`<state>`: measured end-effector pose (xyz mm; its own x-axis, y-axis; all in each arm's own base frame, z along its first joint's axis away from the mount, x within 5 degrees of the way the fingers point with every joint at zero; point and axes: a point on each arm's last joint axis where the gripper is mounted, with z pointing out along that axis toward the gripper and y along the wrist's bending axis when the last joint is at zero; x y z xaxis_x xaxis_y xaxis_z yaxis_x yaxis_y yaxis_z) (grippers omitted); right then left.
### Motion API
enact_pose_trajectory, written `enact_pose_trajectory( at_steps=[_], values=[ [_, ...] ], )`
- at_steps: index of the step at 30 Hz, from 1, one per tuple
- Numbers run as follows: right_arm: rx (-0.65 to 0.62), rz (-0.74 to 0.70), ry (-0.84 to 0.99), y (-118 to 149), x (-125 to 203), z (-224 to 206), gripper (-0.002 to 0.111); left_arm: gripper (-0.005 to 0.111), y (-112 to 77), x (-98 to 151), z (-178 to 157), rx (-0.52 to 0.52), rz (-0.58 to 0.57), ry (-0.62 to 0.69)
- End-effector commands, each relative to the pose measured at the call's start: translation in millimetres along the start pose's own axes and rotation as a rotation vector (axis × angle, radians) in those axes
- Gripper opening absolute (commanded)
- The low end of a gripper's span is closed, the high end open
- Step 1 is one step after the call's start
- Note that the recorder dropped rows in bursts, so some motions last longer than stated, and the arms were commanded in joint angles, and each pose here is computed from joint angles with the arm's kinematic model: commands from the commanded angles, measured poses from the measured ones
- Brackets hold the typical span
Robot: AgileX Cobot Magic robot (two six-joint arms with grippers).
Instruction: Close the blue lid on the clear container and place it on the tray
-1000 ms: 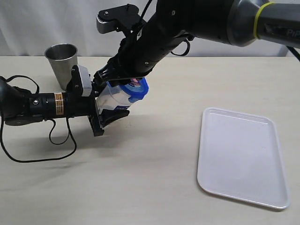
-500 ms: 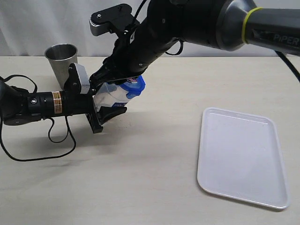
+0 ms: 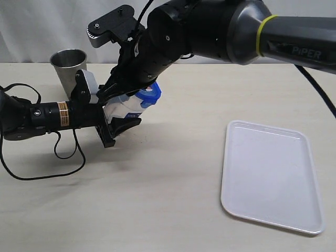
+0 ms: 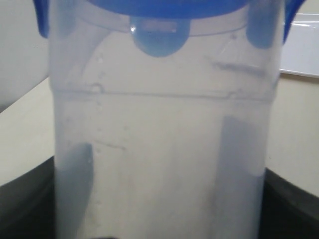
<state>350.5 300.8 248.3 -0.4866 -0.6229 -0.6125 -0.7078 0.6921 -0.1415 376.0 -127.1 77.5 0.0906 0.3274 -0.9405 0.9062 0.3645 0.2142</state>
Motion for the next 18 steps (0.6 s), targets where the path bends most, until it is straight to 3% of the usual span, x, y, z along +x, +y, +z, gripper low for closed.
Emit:
enact_pose_trajectory(
  at_steps=[1,9,18],
  values=[
    [-0.011,-0.036,0.161,9,25,29,0.025,0.0,-6.0,-12,3,0.059,0.04,-0.072],
    [0.081,-0.089,0.222,7,34,43,0.025,0.0,-6.0,-12,3,0.059,0.04,-0.072],
    [0.094,-0.092,0.235,6,35,42,0.025,0.0,-6.1,-12,3,0.06,0.039,-0.075]
  ],
)
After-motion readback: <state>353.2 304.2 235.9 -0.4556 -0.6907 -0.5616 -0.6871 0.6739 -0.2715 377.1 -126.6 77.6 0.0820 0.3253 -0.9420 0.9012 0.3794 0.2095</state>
